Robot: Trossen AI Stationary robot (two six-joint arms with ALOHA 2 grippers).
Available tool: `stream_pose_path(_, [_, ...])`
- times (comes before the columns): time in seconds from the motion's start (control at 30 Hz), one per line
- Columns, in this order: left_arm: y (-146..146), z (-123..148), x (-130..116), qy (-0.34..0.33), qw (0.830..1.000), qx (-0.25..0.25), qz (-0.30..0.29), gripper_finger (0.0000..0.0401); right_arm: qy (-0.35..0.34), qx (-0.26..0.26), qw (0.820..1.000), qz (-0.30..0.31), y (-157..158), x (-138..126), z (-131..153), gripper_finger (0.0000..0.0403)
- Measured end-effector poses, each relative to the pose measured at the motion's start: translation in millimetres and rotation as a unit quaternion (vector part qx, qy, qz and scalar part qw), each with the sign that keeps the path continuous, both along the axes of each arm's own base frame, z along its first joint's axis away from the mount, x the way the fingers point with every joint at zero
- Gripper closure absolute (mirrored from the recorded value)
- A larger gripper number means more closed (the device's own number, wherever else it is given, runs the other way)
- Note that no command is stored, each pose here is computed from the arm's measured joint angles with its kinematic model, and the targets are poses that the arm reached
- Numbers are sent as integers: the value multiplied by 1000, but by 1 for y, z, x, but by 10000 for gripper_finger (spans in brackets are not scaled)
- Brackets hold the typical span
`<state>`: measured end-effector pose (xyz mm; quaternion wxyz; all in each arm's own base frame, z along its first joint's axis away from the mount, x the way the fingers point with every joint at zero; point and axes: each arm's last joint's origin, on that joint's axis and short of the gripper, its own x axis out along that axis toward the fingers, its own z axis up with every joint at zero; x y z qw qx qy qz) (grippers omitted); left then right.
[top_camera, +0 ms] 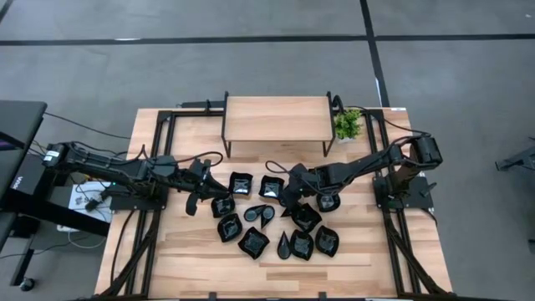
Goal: Pick & Place Mini shaped plates
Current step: Put the black drop shaped plate on the shelf
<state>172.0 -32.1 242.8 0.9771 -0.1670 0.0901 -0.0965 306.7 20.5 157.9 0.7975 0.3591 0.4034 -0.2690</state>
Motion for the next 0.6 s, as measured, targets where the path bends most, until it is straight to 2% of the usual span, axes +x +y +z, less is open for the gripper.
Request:
stream_pose_path(0.37, [0,0,0,0,1000,0,0,345,3,0,1000,0,0,1,-3,234])
stream_pose_path(0.6, [0,0,0,0,1000,0,0,345,22,14,1000,2,1,1,-12,225])
